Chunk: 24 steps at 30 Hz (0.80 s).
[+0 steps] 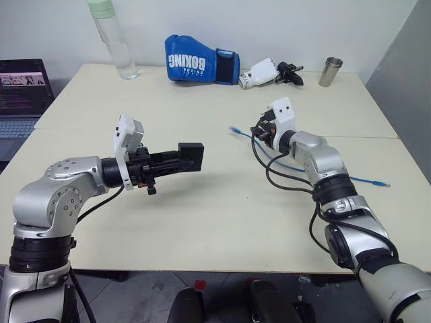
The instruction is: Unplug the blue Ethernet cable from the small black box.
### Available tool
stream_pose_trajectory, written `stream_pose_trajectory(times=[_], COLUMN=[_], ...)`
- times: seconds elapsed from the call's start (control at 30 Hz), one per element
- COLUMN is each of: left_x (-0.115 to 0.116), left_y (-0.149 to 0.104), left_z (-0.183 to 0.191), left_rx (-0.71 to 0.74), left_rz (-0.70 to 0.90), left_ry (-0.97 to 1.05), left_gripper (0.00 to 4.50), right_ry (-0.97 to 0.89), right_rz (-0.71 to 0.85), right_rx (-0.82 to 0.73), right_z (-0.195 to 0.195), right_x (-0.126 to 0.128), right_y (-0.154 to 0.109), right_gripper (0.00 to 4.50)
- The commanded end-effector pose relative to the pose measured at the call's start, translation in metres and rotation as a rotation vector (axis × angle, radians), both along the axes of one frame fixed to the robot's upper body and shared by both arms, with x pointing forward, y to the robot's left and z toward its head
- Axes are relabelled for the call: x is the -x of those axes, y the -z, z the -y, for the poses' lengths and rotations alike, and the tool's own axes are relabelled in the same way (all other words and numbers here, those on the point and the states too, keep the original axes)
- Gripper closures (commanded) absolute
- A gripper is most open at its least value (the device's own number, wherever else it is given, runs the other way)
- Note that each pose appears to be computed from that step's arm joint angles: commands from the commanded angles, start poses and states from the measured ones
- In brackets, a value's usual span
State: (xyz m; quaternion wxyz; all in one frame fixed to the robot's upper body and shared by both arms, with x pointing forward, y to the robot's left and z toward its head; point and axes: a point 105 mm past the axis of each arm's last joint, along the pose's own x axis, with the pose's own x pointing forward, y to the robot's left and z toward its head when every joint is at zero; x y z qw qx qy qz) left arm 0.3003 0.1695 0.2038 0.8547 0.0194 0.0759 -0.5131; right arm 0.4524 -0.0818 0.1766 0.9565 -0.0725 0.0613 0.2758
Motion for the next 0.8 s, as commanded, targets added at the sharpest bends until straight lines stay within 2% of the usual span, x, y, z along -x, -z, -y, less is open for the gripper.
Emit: stream_pose_trajectory(times=[0.03, 0.1, 0.2, 0.33, 0.5, 0.63, 0.8], left_x=[-0.002, -0.01, -0.025, -0.045, -0.058, -0.057, -0.059], left_y=[-0.012, -0.01, -0.009, -0.003, 0.027, 0.055, 0.082], left_z=[-0.008, -0.016, -0.028, -0.045, -0.055, -0.051, -0.049], left_rx=[0.007, 0.002, 0.021, 0.069, 0.081, 0.079, 0.055], left_rz=[0.089, 0.116, 0.168, 0.24, 0.252, 0.205, 0.166], left_ry=[-0.063, -0.132, -0.27, -0.465, -0.615, -0.622, -0.631], left_gripper=[3.72, 3.72, 3.72, 3.72, 3.72, 3.72, 3.72], right_ry=[-0.033, -0.106, -0.373, -0.646, -0.775, -0.787, -0.651], right_rz=[0.122, 0.161, 0.147, 0.12, 0.078, 0.055, 0.07], right_rx=[-0.026, -0.018, 0.01, 0.097, 0.156, 0.154, 0.14], right_z=[-0.001, -0.008, -0.031, -0.046, -0.054, -0.059, -0.06], right_x=[0.002, 0.01, 0.045, 0.096, 0.126, 0.133, 0.113], right_y=[-0.037, -0.046, -0.045, -0.028, -0.014, -0.011, -0.016], right_gripper=[1.56, 1.15, 0.56, 0.55, 0.55, 0.55, 0.55])
